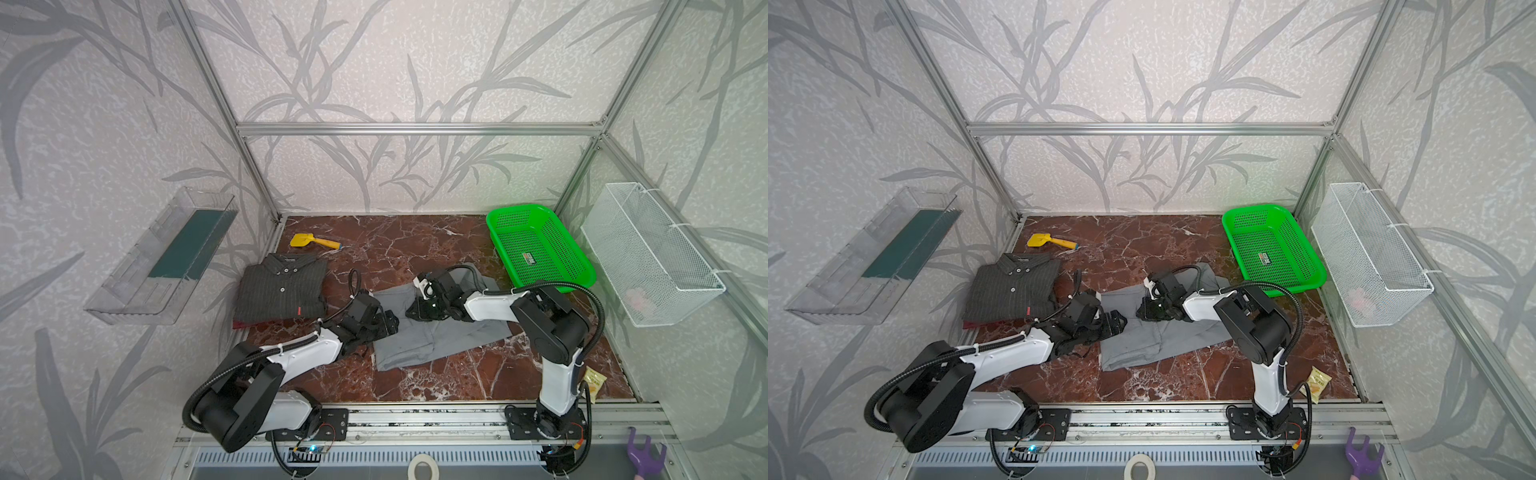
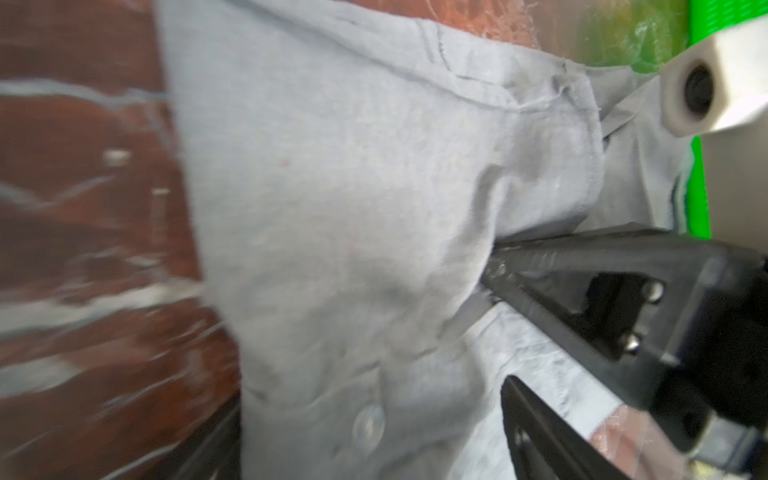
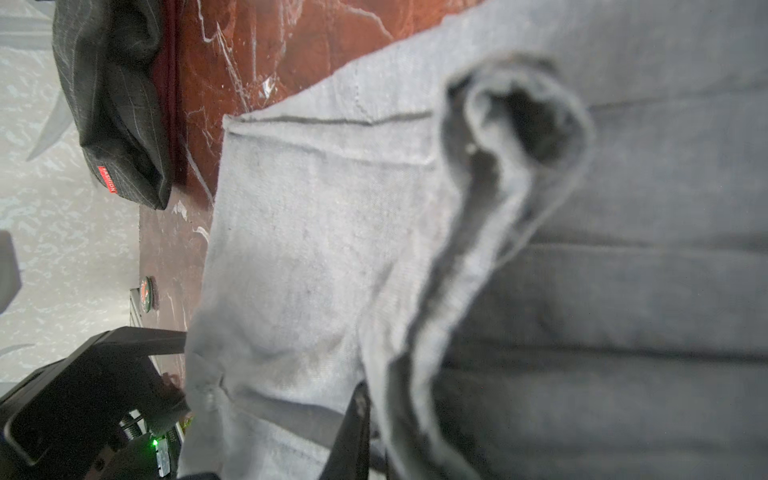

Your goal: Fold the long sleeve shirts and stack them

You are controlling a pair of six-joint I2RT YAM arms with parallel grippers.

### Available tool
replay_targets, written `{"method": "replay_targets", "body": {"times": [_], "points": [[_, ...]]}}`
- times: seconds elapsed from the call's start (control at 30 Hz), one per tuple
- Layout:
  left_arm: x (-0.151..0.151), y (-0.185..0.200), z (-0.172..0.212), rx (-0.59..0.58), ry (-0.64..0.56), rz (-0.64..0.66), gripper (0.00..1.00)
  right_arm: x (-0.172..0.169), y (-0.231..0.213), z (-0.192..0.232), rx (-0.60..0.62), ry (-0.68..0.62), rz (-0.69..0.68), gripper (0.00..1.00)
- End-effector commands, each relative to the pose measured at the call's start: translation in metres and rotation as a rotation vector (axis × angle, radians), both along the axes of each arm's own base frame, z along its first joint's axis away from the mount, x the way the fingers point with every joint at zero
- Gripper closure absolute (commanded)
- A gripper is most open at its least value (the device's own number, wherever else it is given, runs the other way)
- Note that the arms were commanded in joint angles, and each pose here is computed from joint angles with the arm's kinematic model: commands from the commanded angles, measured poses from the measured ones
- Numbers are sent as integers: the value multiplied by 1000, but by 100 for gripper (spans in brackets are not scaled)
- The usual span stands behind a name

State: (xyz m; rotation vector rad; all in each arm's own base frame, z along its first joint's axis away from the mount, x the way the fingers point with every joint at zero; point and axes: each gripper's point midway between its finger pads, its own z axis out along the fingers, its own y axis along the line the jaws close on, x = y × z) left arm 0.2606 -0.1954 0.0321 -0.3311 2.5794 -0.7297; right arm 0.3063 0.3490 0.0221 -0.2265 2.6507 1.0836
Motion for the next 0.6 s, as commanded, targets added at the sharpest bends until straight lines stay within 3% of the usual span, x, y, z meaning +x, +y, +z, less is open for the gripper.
{"method": "replay_targets", "body": {"times": [0.0,0.17,0.27,0.37,0.57], "points": [[-42,12,-45,17,228,0,27,-12,-14,-11,-53,47,-16,89],[-36,29,-34,-4,195,71,48,-14,-13,-8,-48,44,-13,89],[-33,36,-25,15,170,91,67,-13,-13,0,-36,31,-16,89],[-29,45,-15,51,156,103,97,-10,-13,21,-17,-8,-21,89],[-24,68,9,171,155,121,100,0,-21,70,9,-87,-17,80]]}}
